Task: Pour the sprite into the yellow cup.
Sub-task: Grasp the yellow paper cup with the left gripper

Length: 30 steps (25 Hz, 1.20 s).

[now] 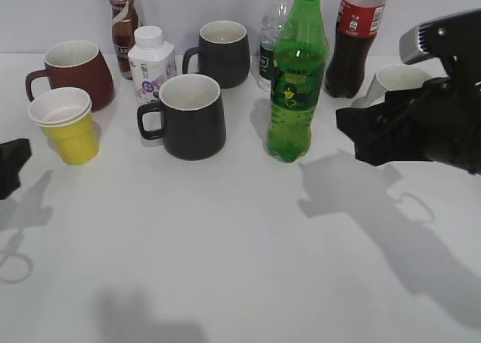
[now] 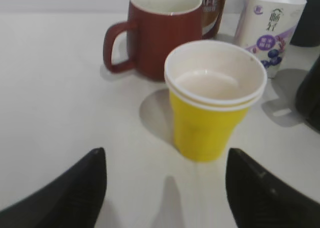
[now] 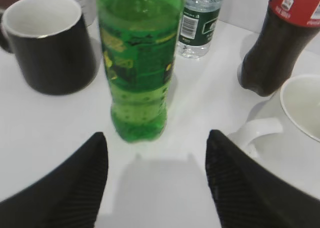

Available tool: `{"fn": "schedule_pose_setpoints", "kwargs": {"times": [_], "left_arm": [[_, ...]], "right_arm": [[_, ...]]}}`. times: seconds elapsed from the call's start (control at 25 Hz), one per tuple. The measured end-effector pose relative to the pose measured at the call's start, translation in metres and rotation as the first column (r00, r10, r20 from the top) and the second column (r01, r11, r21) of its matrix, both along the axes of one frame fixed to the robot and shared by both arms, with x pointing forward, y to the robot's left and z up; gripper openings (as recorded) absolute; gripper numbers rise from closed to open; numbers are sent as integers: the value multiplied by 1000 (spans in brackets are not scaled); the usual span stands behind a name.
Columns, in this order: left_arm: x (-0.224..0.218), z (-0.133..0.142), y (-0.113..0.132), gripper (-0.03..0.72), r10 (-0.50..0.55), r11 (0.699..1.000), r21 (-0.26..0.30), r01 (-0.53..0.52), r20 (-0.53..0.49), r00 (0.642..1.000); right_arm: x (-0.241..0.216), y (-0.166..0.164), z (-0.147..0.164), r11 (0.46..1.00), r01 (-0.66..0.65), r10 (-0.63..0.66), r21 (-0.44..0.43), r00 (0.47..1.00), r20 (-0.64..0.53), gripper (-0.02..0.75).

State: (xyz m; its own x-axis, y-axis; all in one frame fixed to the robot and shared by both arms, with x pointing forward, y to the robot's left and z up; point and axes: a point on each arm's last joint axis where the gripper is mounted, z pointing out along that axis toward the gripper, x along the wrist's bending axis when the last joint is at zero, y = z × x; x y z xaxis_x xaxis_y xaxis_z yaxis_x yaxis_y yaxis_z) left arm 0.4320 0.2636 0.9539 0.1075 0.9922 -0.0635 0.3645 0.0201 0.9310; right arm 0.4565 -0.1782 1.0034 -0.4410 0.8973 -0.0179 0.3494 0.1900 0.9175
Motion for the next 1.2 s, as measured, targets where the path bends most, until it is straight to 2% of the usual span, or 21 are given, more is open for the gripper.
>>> {"fn": "schedule_pose_setpoints", "kwargs": {"times": [0.16,0.28,0.4,0.52,0.72,1.0,1.2], "left_arm": [[11,-12,-7,627,-66,997,40,64,54,996],[21,-23,-11,655,-91,995,44,86,116,989],[31,-36,-16,660,-113,993,42,107,161,981],[42,-52,-23,660,-167,986,54,161,143,975],[63,-71,-28,659,-165,986,49,160,113,980],[93,-77,-34,647,-151,988,43,146,155,976],[110,-74,-39,591,-150,989,38,145,197,969]], "right_arm": [[2,1,-2,1000,9,-9,16,1000,-6,624],[4,2,1,1000,0,0,15,999,45,643],[9,4,0,1000,4,-7,25,996,94,648],[14,6,-4,998,23,-29,58,993,111,648],[18,7,-6,996,34,-44,80,991,127,647],[18,8,-8,997,27,-37,73,991,130,631],[23,12,-19,998,15,-21,57,995,98,596]]}}
